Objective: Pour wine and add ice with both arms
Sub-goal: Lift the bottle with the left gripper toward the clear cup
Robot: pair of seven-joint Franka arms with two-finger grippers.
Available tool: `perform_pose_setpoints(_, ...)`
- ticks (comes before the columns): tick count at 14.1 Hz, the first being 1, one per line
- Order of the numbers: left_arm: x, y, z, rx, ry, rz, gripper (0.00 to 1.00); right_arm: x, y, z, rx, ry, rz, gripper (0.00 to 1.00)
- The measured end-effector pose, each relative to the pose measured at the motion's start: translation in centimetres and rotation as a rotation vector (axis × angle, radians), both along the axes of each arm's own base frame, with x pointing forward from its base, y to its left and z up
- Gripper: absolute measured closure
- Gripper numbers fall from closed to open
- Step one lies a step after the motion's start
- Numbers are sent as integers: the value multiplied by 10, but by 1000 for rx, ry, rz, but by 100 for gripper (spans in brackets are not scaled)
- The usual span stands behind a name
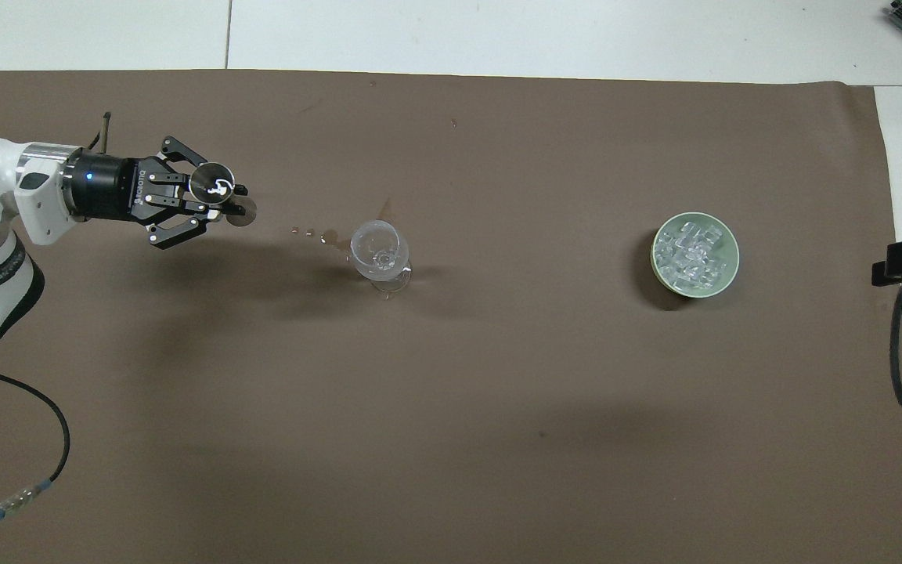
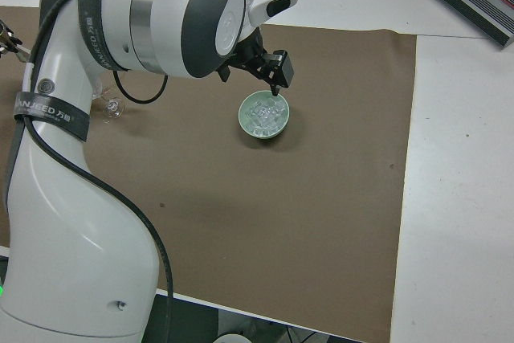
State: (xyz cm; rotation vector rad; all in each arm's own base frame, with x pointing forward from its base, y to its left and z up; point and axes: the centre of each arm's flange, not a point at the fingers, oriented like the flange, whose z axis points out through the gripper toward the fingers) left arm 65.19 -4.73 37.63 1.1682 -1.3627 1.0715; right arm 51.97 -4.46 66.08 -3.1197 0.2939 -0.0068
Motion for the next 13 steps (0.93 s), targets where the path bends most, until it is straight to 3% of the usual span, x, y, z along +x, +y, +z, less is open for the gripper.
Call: perform_pose_setpoints(13, -9, -61, -1, 36, 0, -35, 78, 0, 0, 0, 0, 0, 0, 0)
